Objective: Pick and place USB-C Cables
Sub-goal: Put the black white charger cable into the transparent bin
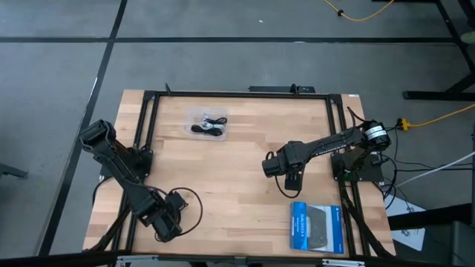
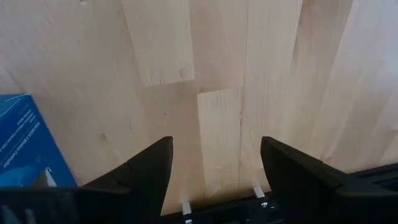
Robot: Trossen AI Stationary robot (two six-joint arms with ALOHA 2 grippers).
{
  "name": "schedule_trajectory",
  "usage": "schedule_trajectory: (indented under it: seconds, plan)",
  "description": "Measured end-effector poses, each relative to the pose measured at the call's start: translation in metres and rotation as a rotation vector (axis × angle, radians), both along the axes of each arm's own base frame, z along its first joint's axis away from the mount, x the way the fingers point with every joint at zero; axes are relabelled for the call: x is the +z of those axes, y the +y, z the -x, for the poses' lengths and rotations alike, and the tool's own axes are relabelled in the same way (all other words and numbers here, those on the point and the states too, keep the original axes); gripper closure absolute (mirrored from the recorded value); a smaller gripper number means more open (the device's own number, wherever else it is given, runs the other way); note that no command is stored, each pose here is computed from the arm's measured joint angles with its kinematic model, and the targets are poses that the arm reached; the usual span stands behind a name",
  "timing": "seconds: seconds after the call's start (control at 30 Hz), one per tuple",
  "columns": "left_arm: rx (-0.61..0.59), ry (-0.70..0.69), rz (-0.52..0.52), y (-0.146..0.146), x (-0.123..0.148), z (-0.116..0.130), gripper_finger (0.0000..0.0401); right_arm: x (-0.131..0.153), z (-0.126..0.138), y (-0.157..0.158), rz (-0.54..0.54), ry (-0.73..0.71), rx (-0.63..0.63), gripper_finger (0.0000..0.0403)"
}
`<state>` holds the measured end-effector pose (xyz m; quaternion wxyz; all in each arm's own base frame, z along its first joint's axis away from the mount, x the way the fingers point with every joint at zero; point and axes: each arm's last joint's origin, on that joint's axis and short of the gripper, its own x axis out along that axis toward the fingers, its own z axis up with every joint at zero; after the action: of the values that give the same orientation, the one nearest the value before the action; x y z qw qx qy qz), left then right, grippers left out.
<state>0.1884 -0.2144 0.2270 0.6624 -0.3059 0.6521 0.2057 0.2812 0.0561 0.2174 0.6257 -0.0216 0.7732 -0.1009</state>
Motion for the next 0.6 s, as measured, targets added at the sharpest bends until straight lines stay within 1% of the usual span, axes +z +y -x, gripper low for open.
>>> schedule_trajectory:
  seconds: [0.13, 0.2, 0.33, 0.47, 0.6]
  plan:
    - [0.025, -0.005, 0.013, -0.001, -0.008, 0.001, 0.0235, 0.0, 0.0, 0.0, 0.0, 0.0, 0.0, 0.0156]
    - [0.018, -0.037, 0.019, -0.002, -0.013, 0.001, 0.0233, 0.0, 0.0, 0.0, 0.0, 0.001, 0.0, 0.0156]
    - [0.028, -0.095, -0.019, 0.0, -0.023, 0.001, 0.0234, 0.0, 0.0, 0.0, -0.005, 0.002, -0.001, 0.0156]
    - [0.052, -0.086, -0.035, 0.004, -0.034, 0.004, 0.0232, 0.0, 0.0, 0.0, -0.007, 0.003, -0.001, 0.0156]
    - [0.075, -0.049, 0.015, 0.006, -0.048, 0.008, 0.0233, 0.0, 0.0, 0.0, -0.007, 0.004, -0.002, 0.0156]
